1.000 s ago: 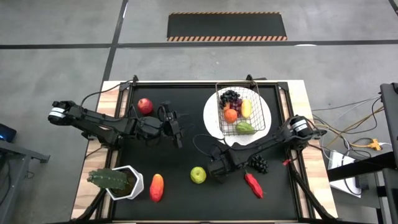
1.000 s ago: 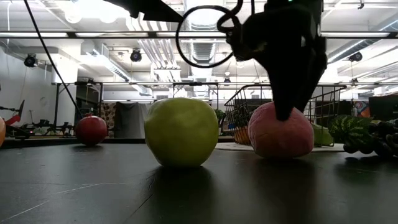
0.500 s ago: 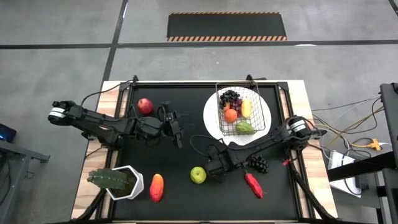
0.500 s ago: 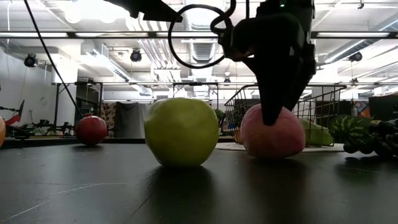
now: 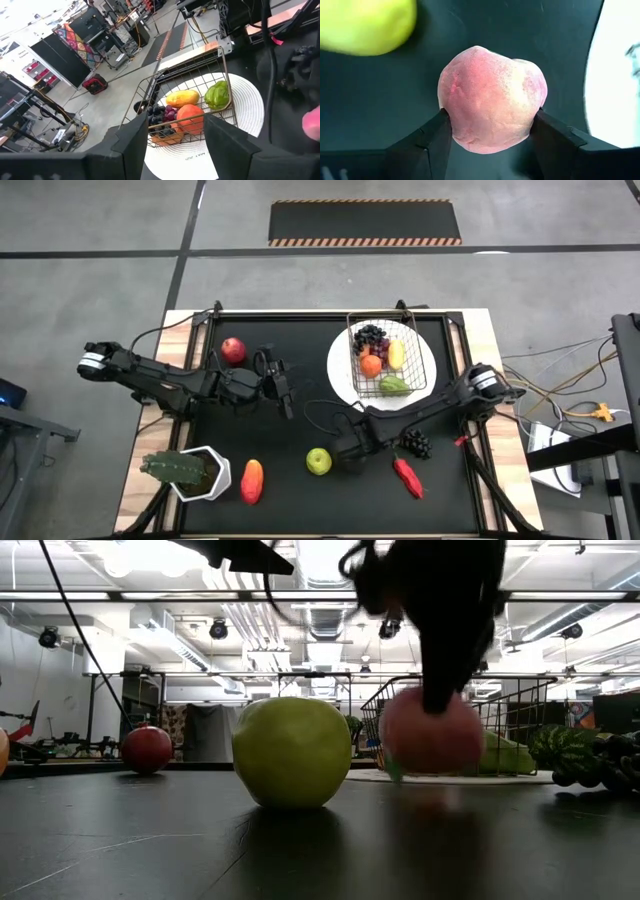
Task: Build produce basket
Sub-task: Put the pink peach into the wire basket
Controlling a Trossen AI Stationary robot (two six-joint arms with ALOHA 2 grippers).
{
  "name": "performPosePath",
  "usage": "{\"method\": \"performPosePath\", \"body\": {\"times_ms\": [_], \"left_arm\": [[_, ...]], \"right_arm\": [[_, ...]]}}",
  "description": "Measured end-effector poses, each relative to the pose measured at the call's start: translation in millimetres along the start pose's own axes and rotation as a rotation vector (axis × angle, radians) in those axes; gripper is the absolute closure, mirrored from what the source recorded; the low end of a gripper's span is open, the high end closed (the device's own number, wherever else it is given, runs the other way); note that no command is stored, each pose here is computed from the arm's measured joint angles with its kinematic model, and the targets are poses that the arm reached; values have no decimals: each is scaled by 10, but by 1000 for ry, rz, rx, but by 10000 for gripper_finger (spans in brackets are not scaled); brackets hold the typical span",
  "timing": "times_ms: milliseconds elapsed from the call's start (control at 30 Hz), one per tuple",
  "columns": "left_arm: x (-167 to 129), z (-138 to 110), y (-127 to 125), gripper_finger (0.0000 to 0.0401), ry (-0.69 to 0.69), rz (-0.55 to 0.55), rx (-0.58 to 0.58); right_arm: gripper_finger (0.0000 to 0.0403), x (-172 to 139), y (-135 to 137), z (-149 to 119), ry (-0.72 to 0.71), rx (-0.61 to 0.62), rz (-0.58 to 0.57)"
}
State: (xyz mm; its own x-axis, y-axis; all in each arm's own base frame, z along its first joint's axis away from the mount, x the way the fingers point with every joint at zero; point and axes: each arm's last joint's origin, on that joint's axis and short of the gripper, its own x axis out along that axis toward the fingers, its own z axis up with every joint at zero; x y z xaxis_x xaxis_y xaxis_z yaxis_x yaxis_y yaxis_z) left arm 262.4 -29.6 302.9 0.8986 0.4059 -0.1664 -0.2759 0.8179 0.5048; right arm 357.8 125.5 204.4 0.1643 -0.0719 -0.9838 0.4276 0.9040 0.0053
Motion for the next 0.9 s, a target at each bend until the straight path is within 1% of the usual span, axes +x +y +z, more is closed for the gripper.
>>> {"method": "performPosePath", "body": {"times_ms": [167,233,333,400,467,533,567,633,700,733,800,833,900], "left_arm": [[1,0,0,228,0,0,0],[1,1,0,228,-1,0,-1],[1,1,0,228,-1,1,-1],[1,2,0,228,-2,1,-1],[0,3,1,228,-4,2,-3],[0,5,2,228,-5,2,-4],[1,5,2,228,-6,3,-4],[0,6,3,228,-6,3,-4],[2,7,4,228,-7,4,-5],[2,8,5,228,-9,5,-6],[2,15,8,228,-15,7,-11],[2,17,9,228,-17,8,-12],[2,18,10,228,-18,9,-13]], "right_arm": [[189,-312,-36,-42,-69,-162,53],[187,-459,-34,-69,-123,-262,79],[185,-699,1,-133,-281,-424,100],[185,-830,23,-201,-404,-540,151],[184,-920,20,-252,-548,-606,205],[184,-989,-42,-295,-692,-627,257],[183,-1006,-86,-314,-763,-628,271],[183,-1000,-186,-339,-913,-616,263],[183,-945,-296,-357,-1054,-570,195],[183,-914,-364,-364,-1118,-525,139],[182,-868,-521,-361,-1214,-378,-25],[182,-852,-615,-358,-1239,-282,-126],[182,-816,-809,-359,-1238,-73,-339]]}}
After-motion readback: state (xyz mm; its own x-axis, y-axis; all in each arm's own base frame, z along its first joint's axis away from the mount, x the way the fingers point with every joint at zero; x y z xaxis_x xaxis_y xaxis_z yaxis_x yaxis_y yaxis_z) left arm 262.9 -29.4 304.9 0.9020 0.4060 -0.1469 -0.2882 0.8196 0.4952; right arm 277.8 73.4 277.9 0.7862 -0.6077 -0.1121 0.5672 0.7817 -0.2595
